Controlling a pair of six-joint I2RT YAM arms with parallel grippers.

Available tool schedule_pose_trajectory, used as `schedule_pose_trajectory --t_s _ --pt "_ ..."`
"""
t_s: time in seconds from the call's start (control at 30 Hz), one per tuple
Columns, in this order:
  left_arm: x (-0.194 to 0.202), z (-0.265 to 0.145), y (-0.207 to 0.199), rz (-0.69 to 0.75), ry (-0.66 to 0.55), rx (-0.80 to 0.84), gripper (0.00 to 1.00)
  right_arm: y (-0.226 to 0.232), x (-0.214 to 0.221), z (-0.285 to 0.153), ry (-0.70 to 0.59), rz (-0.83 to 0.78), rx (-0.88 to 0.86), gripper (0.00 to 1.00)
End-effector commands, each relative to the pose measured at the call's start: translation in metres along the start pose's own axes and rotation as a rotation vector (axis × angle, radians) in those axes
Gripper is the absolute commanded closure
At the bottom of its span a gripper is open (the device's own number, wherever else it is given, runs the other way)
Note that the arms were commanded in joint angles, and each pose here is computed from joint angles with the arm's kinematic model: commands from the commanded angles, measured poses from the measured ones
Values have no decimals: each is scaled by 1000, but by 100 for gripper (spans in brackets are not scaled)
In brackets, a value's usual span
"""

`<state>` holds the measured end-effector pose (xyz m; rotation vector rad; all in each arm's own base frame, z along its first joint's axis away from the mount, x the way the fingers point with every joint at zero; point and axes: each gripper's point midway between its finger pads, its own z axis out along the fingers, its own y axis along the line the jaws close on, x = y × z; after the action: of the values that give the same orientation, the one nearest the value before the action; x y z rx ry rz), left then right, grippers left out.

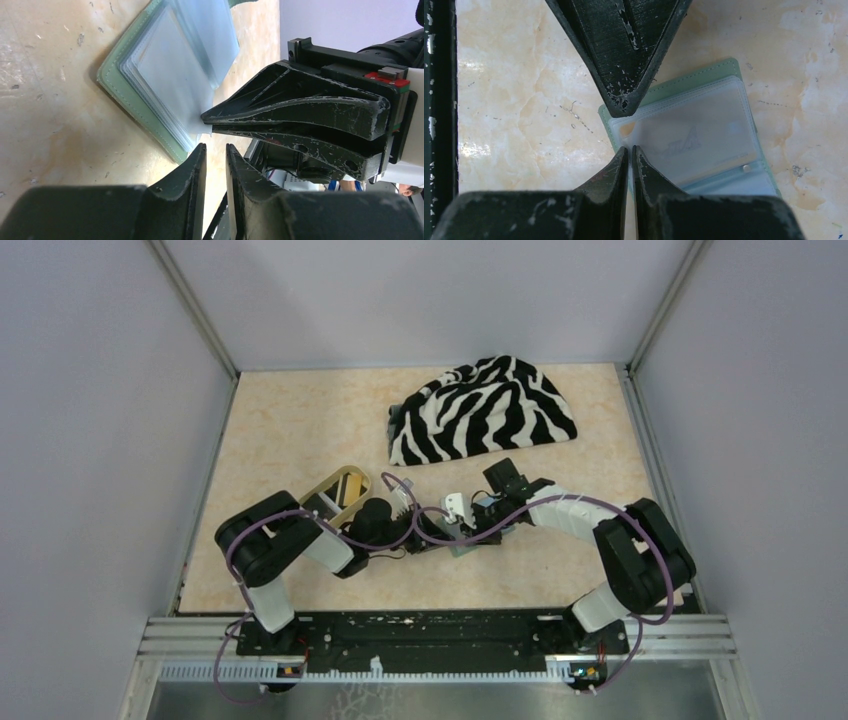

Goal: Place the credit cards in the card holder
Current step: Turn over the card slot in the card holder.

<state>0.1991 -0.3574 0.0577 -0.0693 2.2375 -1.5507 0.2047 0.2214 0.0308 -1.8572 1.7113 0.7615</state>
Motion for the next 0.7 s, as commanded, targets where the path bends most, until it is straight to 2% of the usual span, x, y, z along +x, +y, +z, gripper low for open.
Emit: schedule_pose_trajectory --t_s 0.0,0.1,0.2,0.5,0.67 --pt "-5 5 -11 0 -2 42 74 -9 -24 -10 -68 -4 13 94" --pt "-5 5 -12 -3 -4 46 74 -12 -24 -11 -62 25 24 94" --pt "-6 3 -15 4 -13 62 74 -12 -26 -13 -73 35 19 100" --pt "-12 -10 -27 23 -72 120 70 -20 -31 -21 -130 127 58 100" --pt "-15 -13 -29 40 -91 121 70 -29 -33 -33 -203 197 109 100"
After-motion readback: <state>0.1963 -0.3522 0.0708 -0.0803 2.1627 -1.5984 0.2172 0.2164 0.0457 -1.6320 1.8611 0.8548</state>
